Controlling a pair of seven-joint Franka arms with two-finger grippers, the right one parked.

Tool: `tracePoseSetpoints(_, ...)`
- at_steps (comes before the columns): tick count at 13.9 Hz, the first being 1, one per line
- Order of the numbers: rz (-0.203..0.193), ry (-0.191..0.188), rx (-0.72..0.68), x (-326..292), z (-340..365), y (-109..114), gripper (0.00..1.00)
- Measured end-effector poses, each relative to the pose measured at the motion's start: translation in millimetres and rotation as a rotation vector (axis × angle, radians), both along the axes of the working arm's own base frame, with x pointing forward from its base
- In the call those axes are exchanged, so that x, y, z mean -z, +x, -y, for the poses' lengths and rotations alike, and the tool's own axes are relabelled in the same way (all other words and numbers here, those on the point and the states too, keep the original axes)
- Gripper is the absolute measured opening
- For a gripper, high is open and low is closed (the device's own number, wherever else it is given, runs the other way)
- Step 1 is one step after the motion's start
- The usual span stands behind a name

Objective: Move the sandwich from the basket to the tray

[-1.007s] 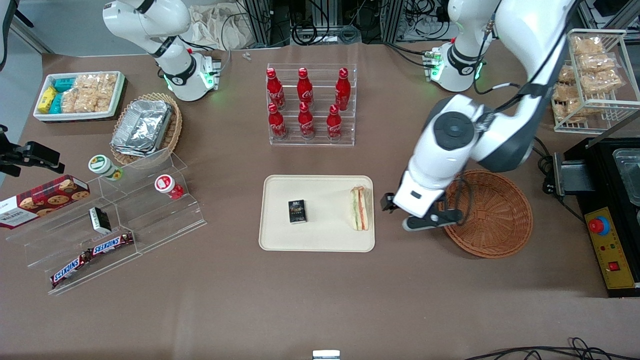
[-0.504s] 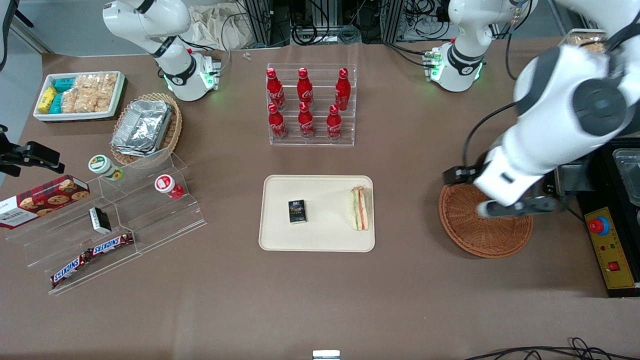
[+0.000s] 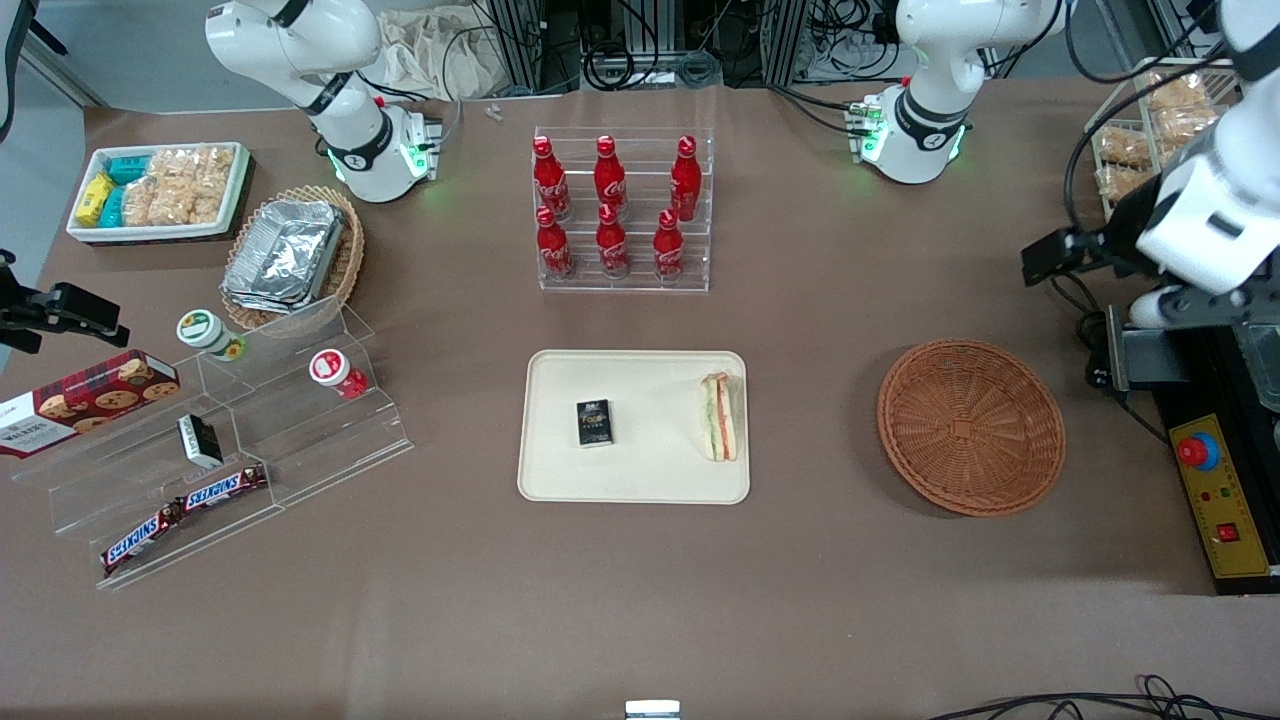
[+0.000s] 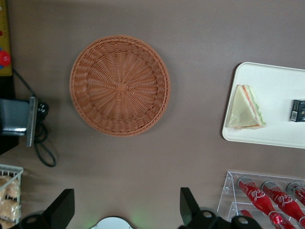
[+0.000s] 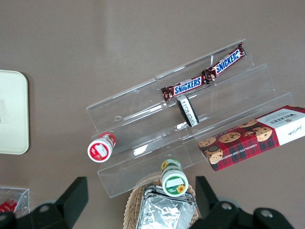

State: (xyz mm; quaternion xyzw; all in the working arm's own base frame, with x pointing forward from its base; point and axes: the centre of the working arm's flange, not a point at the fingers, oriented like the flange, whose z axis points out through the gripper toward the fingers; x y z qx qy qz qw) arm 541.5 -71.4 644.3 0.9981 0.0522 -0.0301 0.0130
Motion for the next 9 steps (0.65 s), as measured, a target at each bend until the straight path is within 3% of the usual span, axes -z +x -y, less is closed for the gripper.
tracePoseSetpoints(4,0.002,0.010,-0.008,-11.6,-5.0,-31.4,1.00)
tracePoseSetpoints(9,-0.004,0.011,0.006,-7.2,2.0,-32.6,1.00)
